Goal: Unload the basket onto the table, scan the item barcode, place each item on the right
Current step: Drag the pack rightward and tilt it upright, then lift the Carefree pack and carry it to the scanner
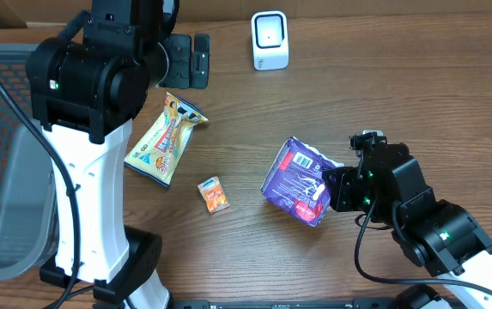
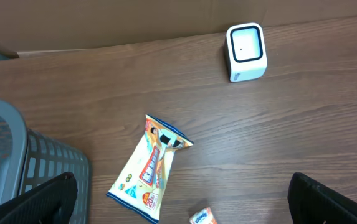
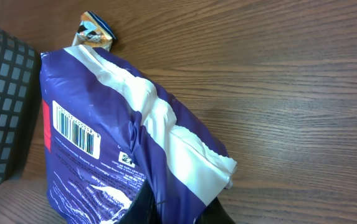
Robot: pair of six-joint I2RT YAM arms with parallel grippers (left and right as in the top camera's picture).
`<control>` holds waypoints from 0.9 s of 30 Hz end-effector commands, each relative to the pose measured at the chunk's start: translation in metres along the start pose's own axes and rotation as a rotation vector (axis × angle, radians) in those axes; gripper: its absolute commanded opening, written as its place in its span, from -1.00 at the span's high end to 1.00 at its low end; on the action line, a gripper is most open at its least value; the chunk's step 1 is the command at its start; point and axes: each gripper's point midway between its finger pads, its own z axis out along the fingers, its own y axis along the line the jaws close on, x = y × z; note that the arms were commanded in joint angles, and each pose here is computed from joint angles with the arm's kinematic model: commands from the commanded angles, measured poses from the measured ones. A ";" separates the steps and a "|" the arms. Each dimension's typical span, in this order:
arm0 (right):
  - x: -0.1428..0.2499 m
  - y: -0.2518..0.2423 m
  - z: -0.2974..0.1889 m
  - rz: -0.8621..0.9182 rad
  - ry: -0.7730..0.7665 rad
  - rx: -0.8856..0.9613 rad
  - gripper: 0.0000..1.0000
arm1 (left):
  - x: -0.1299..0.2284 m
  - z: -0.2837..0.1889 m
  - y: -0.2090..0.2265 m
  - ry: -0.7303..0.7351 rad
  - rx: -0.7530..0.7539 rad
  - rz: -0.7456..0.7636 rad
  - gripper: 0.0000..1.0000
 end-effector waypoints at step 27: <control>-0.213 -0.029 0.075 -0.579 -0.885 0.692 0.92 | 0.001 0.005 0.000 0.012 0.002 0.011 -1.00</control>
